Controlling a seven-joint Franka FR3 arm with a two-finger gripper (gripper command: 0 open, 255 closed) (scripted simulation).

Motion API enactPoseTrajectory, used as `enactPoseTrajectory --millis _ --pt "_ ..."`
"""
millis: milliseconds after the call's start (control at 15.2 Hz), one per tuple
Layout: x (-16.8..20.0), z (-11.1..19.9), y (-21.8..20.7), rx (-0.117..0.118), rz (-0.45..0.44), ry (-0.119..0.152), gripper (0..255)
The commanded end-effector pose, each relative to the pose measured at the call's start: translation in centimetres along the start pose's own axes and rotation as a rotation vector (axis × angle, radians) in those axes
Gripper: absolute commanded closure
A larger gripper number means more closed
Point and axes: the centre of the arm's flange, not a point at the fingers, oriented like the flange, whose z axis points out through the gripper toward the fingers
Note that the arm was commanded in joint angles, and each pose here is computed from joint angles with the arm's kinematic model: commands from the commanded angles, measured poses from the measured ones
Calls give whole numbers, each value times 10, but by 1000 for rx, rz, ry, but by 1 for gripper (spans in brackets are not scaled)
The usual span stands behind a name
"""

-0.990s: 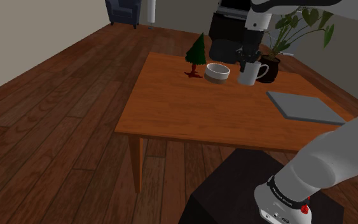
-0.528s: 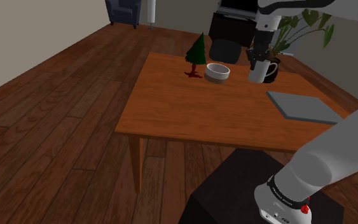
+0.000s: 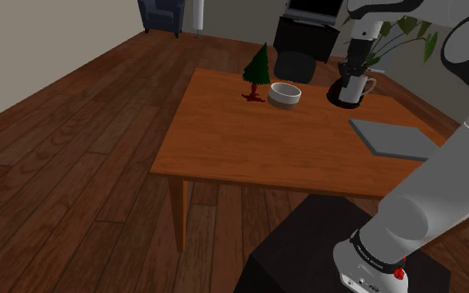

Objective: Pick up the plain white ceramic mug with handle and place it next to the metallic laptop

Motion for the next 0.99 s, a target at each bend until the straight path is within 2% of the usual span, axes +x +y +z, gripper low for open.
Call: enactPoseTrajectory --millis 0,462,924 --pt "8 -3 24 -1 -2 0 255" --pt "42 -7 109 -1 -2 0 255" --pt "48 29 108 -1 -2 0 255"
